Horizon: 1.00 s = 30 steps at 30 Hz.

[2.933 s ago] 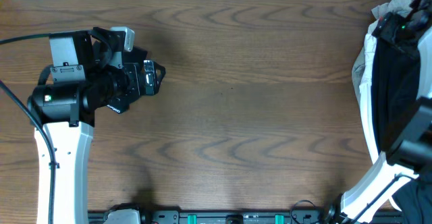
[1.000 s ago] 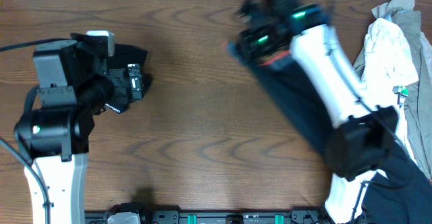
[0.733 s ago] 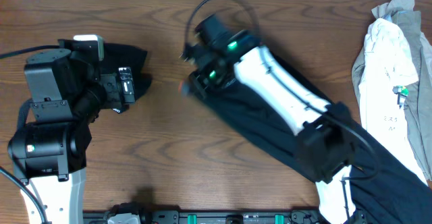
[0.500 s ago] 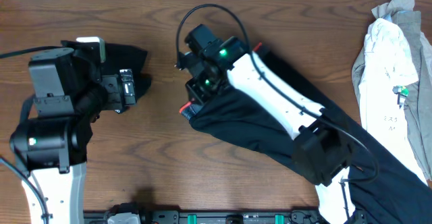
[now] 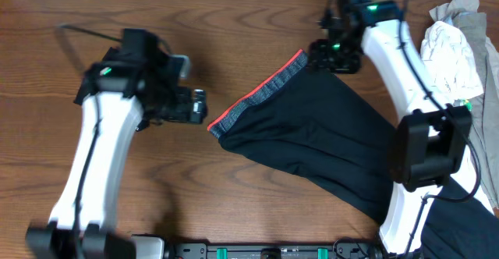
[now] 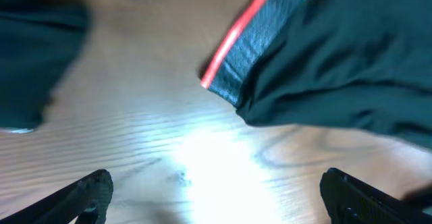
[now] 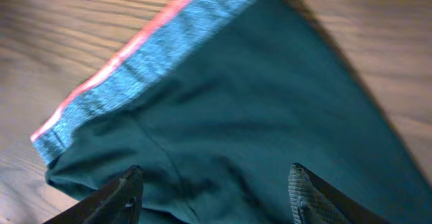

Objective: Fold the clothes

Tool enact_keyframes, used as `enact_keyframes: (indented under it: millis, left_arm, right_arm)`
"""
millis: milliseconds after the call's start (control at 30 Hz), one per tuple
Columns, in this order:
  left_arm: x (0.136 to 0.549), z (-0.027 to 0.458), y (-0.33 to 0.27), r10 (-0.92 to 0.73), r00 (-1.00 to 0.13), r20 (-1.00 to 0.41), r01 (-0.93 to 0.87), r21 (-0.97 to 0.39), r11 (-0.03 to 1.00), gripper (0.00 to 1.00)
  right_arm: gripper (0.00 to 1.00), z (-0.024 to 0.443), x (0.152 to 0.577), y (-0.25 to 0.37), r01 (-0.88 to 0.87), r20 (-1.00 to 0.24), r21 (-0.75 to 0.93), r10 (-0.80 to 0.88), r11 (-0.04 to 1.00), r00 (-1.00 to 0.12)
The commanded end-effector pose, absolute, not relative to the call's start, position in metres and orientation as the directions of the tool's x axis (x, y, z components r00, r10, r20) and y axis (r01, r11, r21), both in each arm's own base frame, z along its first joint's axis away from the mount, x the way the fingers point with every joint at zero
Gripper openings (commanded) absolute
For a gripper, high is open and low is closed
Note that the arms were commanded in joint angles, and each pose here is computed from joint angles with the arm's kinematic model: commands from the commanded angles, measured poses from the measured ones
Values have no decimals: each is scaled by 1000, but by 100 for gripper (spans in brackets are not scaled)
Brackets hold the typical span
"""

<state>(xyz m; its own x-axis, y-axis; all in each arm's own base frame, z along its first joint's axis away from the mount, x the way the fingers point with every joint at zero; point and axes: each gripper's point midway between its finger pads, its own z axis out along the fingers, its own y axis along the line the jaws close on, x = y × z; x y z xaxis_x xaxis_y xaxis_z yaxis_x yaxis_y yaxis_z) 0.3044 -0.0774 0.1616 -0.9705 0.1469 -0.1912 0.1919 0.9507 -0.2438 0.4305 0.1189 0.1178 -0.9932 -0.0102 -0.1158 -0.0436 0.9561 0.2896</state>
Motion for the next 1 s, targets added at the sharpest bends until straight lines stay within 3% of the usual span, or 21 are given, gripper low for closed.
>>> enact_keyframes:
  millis: [0, 233, 400, 633, 867, 933, 967]
  left_arm:
    - [307, 133, -89, 195, -976, -95, 214, -264, 941, 100]
    - [306, 66, -100, 229, -967, 108, 192, -276, 942, 95]
    - [307, 38, -109, 253, -955, 156, 204, -277, 939, 88]
    - [308, 14, -122, 289, -941, 176, 235, -277, 932, 68]
    - [314, -1, -125, 297, -940, 168, 245, -274, 930, 28]
    - [315, -3, -120, 293, -941, 171, 248, -245, 937, 8]
    - [314, -3, -114, 277, -943, 184, 238, -210, 948, 6]
  right_arm:
    - [68, 134, 425, 106, -21, -115, 315, 17, 949, -993]
    - [68, 132, 420, 81, 18, -82, 308, 45, 951, -996]
    - [68, 132, 421, 81, 18, -83, 308, 46, 951, -995]
    - [68, 132, 422, 82, 15, -90, 309, 45, 951, -995]
    - [68, 132, 422, 82, 14, -90, 309, 44, 951, -995]
    - [67, 132, 422, 82, 14, -90, 309, 44, 951, -995]
    - [67, 132, 422, 82, 14, -91, 308, 44, 951, -995]
